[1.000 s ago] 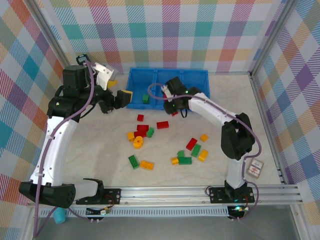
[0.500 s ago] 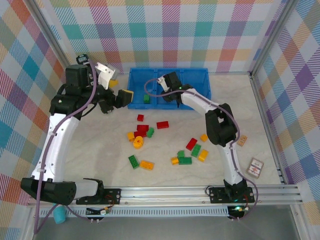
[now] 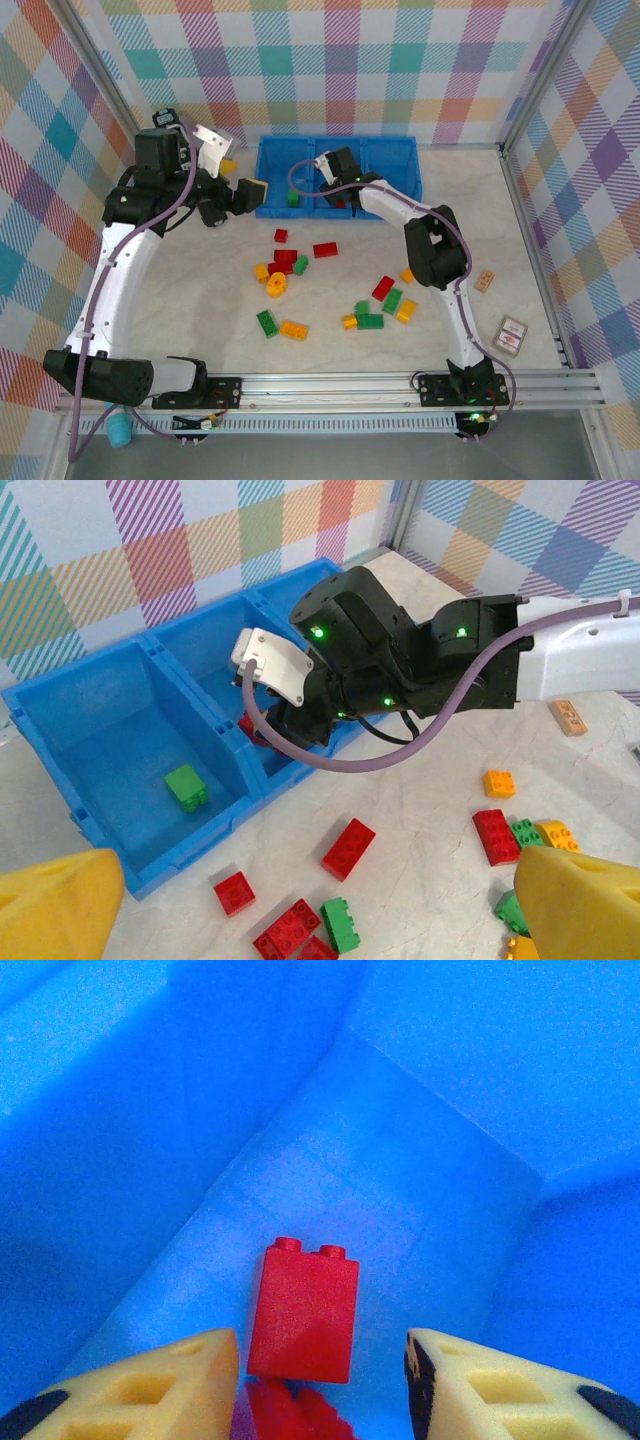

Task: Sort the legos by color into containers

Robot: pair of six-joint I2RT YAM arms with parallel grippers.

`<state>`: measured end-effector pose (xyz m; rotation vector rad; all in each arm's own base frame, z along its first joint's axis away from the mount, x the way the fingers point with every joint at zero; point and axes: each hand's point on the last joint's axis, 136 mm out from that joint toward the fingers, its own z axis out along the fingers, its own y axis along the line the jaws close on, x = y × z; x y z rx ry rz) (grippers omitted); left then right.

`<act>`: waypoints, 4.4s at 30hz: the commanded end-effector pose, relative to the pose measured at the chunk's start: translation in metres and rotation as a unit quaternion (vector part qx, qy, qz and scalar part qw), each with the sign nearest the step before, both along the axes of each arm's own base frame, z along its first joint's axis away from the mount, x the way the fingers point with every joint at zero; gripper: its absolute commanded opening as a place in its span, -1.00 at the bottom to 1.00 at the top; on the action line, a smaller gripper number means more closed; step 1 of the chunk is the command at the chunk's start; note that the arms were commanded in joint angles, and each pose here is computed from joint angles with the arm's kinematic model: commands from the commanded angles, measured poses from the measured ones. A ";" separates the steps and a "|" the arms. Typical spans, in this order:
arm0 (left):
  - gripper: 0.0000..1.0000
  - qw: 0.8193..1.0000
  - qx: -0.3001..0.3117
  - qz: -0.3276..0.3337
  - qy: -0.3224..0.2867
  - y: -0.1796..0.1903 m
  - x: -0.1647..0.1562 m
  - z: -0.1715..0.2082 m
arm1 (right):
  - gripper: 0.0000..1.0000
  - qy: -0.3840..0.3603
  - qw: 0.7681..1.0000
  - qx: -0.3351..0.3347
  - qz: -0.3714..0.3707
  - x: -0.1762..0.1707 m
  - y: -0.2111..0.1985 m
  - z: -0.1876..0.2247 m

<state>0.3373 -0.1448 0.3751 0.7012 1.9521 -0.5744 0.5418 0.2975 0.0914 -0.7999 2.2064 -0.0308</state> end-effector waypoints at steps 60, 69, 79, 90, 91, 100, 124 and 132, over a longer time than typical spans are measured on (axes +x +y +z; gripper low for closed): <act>1.00 0.999 -0.012 0.009 -0.045 0.011 -0.020 0.030 | 0.91 0.320 0.923 0.121 -0.178 -0.167 0.020 -0.056; 0.99 0.999 -0.015 0.005 -0.045 0.009 -0.021 0.031 | 0.81 0.327 0.925 0.082 -0.176 -0.170 0.020 -0.076; 0.99 0.999 -0.015 0.006 -0.046 0.010 -0.022 0.032 | 0.43 0.323 0.927 0.046 -0.184 -0.171 0.012 -0.085; 1.00 0.999 -0.011 0.013 -0.051 0.013 -0.023 0.033 | 0.17 0.243 0.956 0.019 -0.167 -0.150 -0.020 0.001; 0.99 0.999 -0.011 0.012 -0.051 0.012 -0.022 0.033 | 0.17 0.225 0.960 0.020 -0.165 -0.143 -0.023 0.012; 0.99 0.999 -0.009 0.014 -0.049 0.013 -0.020 0.031 | 0.15 0.085 0.990 0.002 -0.113 -0.061 -0.018 0.058; 0.99 0.999 0.012 0.022 -0.020 0.016 -0.003 0.010 | 0.25 -0.012 0.994 0.013 -0.112 0.067 -0.026 0.010; 0.99 1.000 0.005 0.016 -0.017 0.014 -0.001 0.010 | 0.50 -0.030 0.993 0.042 -0.102 0.068 -0.021 0.033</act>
